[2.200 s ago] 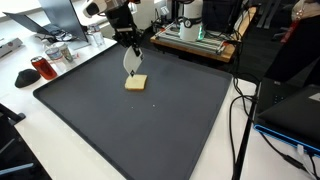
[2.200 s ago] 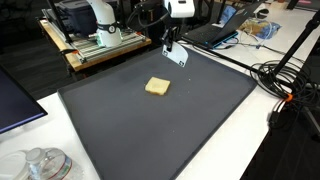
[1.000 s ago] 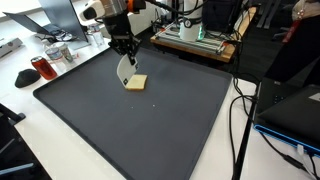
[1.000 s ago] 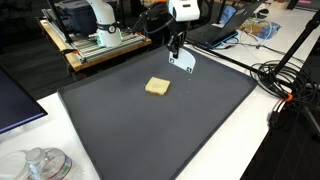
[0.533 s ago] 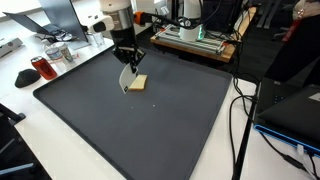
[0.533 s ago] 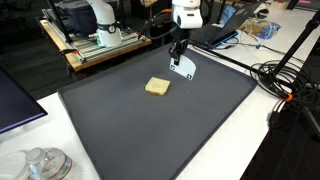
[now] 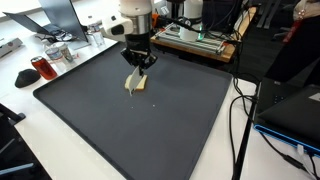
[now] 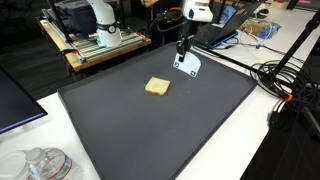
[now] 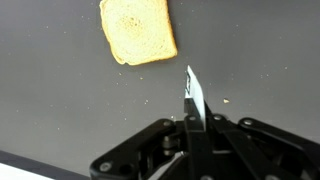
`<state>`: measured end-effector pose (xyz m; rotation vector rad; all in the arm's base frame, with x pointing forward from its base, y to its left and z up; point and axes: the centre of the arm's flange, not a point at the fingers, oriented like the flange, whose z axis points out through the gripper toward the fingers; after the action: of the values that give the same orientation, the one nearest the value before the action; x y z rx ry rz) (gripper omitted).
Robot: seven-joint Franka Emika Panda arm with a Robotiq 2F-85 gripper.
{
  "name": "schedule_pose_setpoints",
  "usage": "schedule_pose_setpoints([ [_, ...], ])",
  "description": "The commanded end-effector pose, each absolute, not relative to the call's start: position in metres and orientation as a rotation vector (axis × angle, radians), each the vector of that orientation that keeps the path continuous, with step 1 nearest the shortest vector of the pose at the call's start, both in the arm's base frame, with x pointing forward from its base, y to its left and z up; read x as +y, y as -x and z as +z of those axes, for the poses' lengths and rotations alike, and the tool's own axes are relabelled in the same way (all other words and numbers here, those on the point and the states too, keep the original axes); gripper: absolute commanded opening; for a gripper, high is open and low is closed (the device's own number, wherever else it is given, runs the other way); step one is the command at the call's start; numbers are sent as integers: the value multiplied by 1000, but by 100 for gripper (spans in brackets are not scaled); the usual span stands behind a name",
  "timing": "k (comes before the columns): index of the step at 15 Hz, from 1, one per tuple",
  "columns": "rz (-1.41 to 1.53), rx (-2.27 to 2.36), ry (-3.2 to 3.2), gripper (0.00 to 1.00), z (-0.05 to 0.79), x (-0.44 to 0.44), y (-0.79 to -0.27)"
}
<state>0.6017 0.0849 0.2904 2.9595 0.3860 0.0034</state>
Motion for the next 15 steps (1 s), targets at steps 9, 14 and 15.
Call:
schedule_pose_setpoints([
  [9, 59, 346, -2806, 1, 258, 152, -568],
  [14, -71, 376, -2919, 1, 273, 132, -580],
  [15, -101, 381, -2956, 1, 279, 123, -584],
])
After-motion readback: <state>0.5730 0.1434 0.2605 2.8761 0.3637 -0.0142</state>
